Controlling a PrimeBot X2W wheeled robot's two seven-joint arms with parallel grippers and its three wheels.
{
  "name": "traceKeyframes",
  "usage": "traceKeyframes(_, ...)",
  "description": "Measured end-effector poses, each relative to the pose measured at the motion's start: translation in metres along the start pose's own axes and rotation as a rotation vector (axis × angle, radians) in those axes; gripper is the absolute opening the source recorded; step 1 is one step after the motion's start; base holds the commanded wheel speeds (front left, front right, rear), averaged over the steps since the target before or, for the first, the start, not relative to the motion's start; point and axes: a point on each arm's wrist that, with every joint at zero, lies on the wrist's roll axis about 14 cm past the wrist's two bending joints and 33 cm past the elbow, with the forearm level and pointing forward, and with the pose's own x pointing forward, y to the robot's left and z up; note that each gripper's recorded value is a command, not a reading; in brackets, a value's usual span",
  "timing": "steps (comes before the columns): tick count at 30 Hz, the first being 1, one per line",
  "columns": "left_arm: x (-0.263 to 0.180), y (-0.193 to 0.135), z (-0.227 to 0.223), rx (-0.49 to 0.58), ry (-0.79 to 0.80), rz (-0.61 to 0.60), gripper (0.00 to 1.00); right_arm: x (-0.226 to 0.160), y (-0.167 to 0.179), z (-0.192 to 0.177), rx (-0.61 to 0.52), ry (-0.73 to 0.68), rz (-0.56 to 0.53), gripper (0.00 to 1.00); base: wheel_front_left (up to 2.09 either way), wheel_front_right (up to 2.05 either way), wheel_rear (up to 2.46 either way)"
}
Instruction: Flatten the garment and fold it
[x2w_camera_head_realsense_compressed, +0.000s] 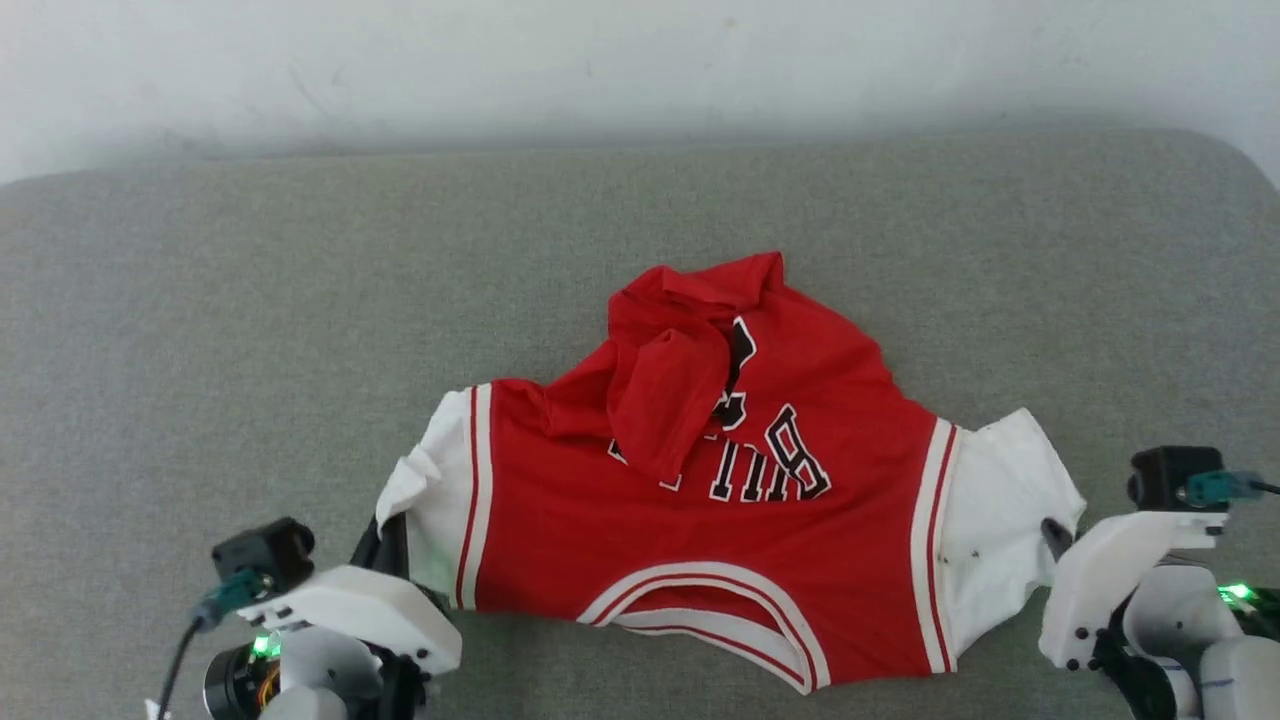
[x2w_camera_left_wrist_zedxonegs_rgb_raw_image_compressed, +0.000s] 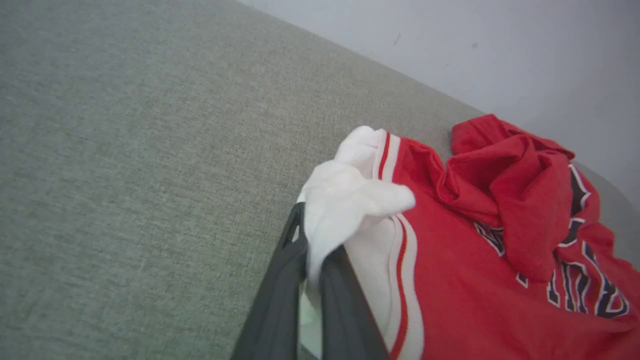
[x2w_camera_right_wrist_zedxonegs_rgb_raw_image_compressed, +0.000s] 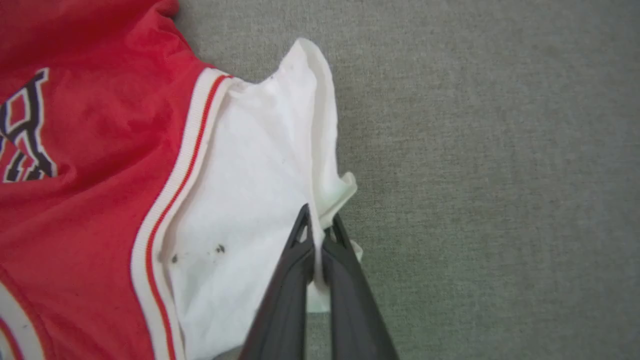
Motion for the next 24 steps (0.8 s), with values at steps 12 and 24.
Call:
traceKeyframes(12,0.003,-0.065,0.112,-0.109,-0.170,-0.332,0.00,-0.045,0.009,0.115,-0.172,-0.294,0.000,0.00,0.00,0.00,0.00)
traceKeyframes(24,0.080,-0.112,0.262,0.033,-0.407,-0.414,0.00,-0.025,0.039,0.289,-0.521,-0.496,-0.040,0.00,0.00,0.00,0.00)
